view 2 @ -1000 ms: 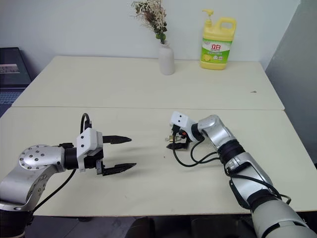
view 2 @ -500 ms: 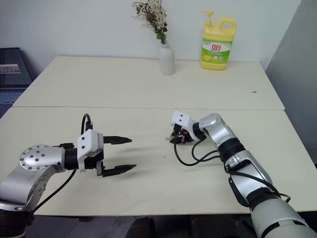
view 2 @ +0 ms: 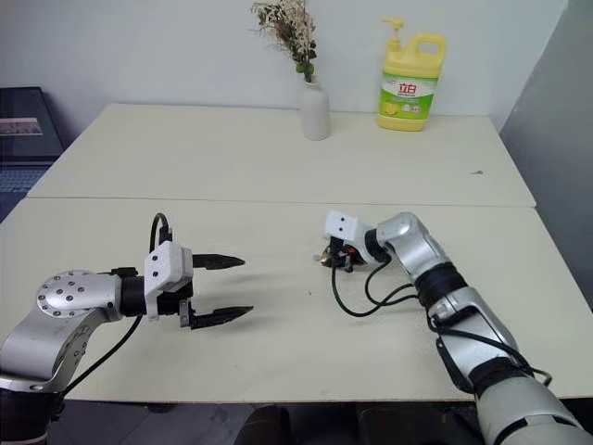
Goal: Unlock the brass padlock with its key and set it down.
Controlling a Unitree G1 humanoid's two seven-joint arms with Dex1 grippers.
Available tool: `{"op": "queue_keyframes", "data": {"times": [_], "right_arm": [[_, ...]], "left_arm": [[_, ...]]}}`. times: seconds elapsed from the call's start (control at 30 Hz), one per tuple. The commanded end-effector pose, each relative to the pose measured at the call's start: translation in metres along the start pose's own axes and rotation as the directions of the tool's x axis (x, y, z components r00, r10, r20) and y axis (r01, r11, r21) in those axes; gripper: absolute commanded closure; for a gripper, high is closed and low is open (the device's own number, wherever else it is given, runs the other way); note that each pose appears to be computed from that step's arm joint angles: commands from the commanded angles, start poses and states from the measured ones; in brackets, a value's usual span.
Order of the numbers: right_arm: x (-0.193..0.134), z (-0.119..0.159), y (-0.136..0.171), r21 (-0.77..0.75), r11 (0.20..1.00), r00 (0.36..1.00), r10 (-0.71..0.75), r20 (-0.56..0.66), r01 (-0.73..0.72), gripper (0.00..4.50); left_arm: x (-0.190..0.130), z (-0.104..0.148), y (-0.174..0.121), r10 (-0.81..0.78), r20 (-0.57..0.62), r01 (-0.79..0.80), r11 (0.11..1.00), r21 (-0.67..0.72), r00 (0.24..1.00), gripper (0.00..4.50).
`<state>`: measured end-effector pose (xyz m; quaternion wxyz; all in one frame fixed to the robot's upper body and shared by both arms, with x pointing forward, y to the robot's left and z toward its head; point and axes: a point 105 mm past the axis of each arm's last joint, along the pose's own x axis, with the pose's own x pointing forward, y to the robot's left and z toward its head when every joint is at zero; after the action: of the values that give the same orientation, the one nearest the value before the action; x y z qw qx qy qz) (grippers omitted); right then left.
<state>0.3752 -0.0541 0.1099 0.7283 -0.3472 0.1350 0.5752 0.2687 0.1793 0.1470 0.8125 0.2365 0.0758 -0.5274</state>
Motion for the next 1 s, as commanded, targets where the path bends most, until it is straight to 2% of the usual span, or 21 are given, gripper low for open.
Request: {"op": "queue_keyframes", "data": {"times": [0.03, 0.17, 0.33, 0.37, 0.47, 0.53, 0.73, 0.9, 1.0], "right_arm": [[-0.016, 0.020, 0.005, -0.149, 0.987, 0.997, -0.058, 0.046, 0.064, 3.57], [-0.032, 0.020, 0.026, -0.240, 0.963, 0.992, -0.114, 0.061, 0.126, 3.57], [-0.051, 0.021, 0.041, -0.357, 0.887, 0.956, -0.278, 0.095, 0.293, 3.57], [-0.054, 0.021, 0.041, -0.396, 0.855, 0.941, -0.321, 0.107, 0.336, 3.57], [-0.066, 0.027, 0.038, -0.576, 0.666, 0.867, -0.466, 0.173, 0.474, 3.57], [-0.071, 0.030, 0.037, -0.626, 0.577, 0.828, -0.515, 0.220, 0.525, 3.57], [-0.086, 0.043, 0.039, -0.658, 0.393, 0.735, -0.560, 0.383, 0.642, 3.57], [-0.091, 0.060, 0.044, -0.652, 0.337, 0.712, -0.520, 0.472, 0.679, 3.57], [-0.091, 0.069, 0.046, -0.643, 0.335, 0.711, -0.490, 0.505, 0.688, 3.57]], "left_arm": [[0.000, 0.007, 0.005, 0.019, 0.028, -0.019, 1.000, 0.014, 0.999, 0.00], [0.003, 0.009, 0.004, 0.016, 0.044, -0.016, 1.000, -0.001, 0.999, 0.00], [0.008, 0.010, 0.004, 0.014, 0.051, -0.013, 1.000, -0.017, 0.999, 0.00], [0.008, 0.010, 0.005, 0.012, 0.051, -0.011, 1.000, -0.020, 0.999, 0.00], [0.011, 0.015, 0.009, 0.008, 0.068, -0.006, 1.000, -0.031, 0.998, 0.00], [0.013, 0.019, 0.011, 0.002, 0.083, 0.002, 0.999, -0.039, 0.997, 0.00], [0.027, 0.049, 0.019, -0.035, 0.186, 0.051, 0.995, -0.086, 0.982, 0.00], [0.035, 0.063, 0.023, -0.071, 0.201, 0.090, 0.992, -0.089, 0.977, 0.00], [0.044, 0.076, 0.024, -0.121, 0.215, 0.141, 0.986, -0.085, 0.969, 0.00]]}}
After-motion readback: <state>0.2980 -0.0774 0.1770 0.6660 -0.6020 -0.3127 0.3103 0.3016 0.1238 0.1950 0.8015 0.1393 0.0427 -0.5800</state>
